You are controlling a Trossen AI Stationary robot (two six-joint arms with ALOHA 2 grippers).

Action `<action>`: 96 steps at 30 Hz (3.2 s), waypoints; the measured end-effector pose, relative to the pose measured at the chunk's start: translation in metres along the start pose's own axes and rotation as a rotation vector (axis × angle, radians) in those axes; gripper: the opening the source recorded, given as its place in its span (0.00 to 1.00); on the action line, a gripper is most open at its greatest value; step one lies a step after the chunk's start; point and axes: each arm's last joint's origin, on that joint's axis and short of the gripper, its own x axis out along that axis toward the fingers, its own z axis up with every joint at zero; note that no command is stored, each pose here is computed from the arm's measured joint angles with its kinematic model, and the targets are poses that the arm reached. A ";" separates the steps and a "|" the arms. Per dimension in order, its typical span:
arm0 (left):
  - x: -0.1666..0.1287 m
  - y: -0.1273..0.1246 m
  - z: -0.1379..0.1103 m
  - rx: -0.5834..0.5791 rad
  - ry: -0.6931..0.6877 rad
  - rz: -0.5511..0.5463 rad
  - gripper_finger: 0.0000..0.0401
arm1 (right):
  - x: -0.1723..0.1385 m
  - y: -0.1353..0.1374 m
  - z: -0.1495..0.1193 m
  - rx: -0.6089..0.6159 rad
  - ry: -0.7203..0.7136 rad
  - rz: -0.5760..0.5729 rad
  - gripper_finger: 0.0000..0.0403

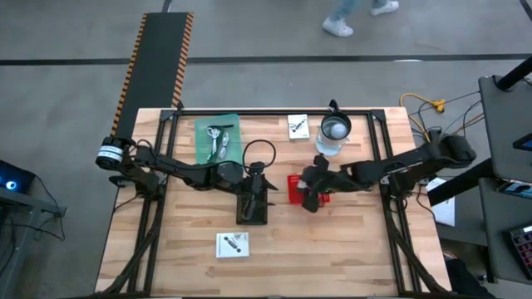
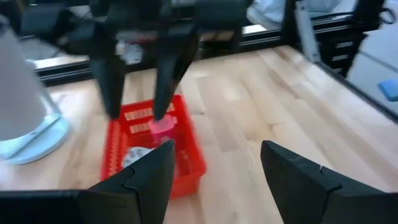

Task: Pick and place items into bin
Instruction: Put the bottom white card reader box into the black bin

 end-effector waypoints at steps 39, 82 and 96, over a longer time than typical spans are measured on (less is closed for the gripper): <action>0.019 0.234 0.022 -0.336 0.391 0.375 0.55 | -0.027 -0.007 -0.091 -0.427 -0.638 0.157 0.33; 0.049 0.285 -0.006 -1.144 0.372 0.779 0.55 | -0.027 -0.007 -0.091 -0.441 -0.636 0.152 0.30; 0.041 0.212 0.043 -0.901 0.643 0.212 0.55 | -0.027 -0.007 -0.092 -0.437 -0.629 0.153 0.29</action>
